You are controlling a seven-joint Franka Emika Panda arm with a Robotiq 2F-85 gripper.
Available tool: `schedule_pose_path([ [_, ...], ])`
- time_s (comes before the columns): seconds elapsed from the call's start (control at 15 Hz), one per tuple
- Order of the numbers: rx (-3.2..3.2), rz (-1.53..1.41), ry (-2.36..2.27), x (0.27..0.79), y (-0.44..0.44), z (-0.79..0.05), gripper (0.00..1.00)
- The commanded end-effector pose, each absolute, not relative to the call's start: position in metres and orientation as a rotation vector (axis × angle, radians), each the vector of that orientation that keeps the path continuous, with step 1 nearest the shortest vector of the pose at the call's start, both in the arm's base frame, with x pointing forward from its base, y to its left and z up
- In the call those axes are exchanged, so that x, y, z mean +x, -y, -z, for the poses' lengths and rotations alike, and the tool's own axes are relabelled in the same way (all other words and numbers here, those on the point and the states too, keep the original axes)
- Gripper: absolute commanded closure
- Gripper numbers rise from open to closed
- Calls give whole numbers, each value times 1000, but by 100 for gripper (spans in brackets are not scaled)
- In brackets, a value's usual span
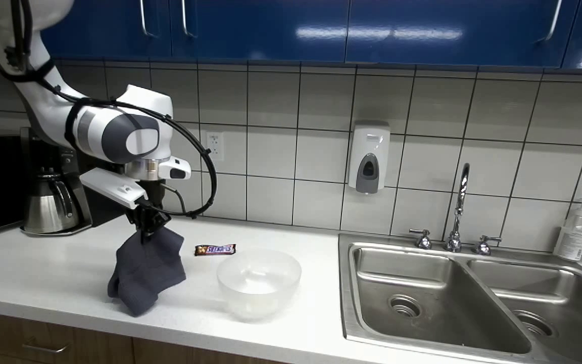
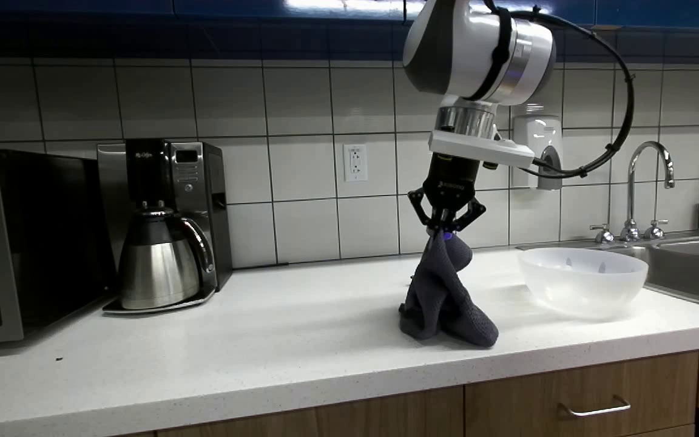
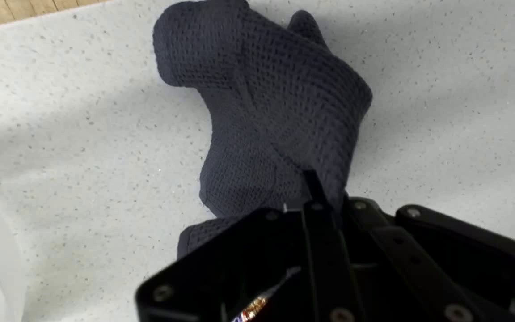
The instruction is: Pick up the gray towel from the clear bowl and put it on the kitchen counter
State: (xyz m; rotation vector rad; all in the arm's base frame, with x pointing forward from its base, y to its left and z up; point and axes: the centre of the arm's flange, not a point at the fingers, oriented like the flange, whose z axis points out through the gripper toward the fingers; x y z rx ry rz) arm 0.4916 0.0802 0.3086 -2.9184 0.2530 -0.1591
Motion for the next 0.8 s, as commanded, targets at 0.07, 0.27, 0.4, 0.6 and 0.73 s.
schedule_pose_path([
  [0.07, -2912, 124, -266, 481, -65, -290, 70],
  [0.27, -2908, 135, -278, 481, -62, -294, 49],
  [0.4, -2909, 149, -279, 482, -61, -299, 34],
  [0.6, -2912, 166, -268, 482, -65, -313, 12],
  [0.73, -2910, 179, -256, 481, -68, -325, 0],
])
